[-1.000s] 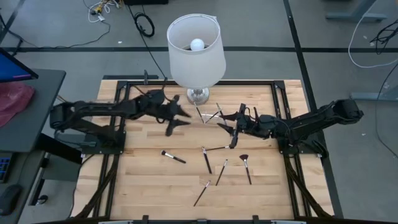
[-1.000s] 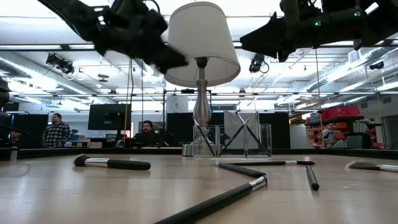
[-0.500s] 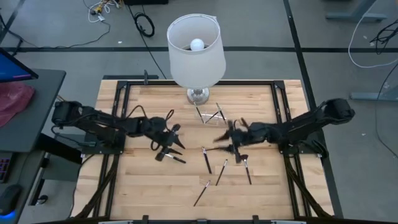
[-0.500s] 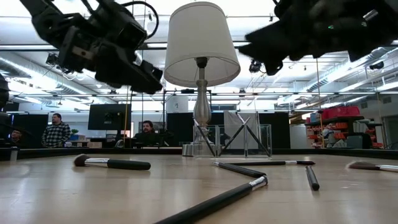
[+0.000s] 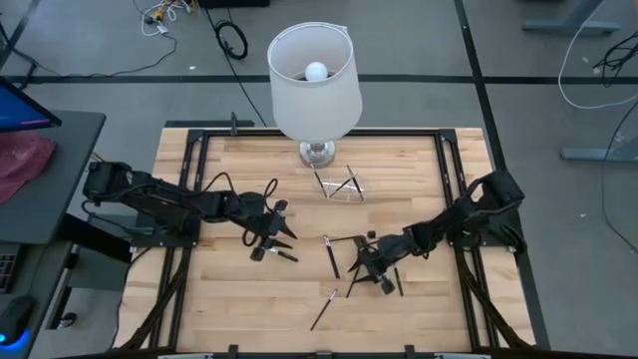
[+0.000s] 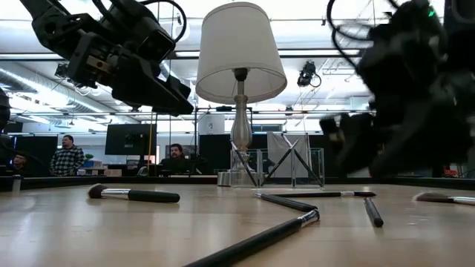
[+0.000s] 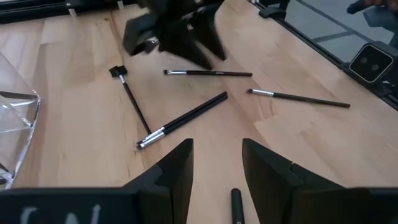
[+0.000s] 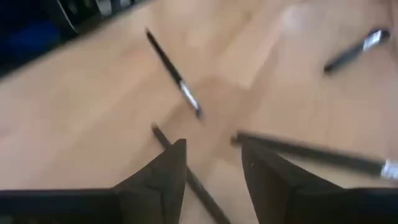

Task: Put items in baskets/containers
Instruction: Put the black eyeshadow brush into the transparent organizer

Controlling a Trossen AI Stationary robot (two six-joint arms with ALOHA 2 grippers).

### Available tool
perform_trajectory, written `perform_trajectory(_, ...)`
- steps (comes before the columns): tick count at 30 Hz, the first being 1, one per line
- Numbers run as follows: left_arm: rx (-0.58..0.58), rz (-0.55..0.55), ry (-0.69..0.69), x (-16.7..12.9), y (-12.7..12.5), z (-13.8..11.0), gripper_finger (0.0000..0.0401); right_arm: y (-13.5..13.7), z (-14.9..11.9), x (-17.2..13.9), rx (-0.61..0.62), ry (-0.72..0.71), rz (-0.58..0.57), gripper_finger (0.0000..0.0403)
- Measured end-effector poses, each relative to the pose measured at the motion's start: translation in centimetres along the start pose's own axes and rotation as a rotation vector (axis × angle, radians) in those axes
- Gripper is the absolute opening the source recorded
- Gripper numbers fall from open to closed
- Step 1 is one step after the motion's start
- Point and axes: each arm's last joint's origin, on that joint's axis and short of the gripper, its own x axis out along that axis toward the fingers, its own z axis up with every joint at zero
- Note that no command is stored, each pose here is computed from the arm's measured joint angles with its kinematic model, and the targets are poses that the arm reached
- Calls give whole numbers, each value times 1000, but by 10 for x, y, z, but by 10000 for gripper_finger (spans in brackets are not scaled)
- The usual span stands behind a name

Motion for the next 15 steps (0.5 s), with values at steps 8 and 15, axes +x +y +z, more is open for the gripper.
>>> perform_trajectory(8,-20,4,-27,0,1,3,140,-11,-16,-3,1,123,92,156)
perform_trajectory(15,-25,9,-58,0,1,6,140,-25,-25,-4,-38,156,104,123)
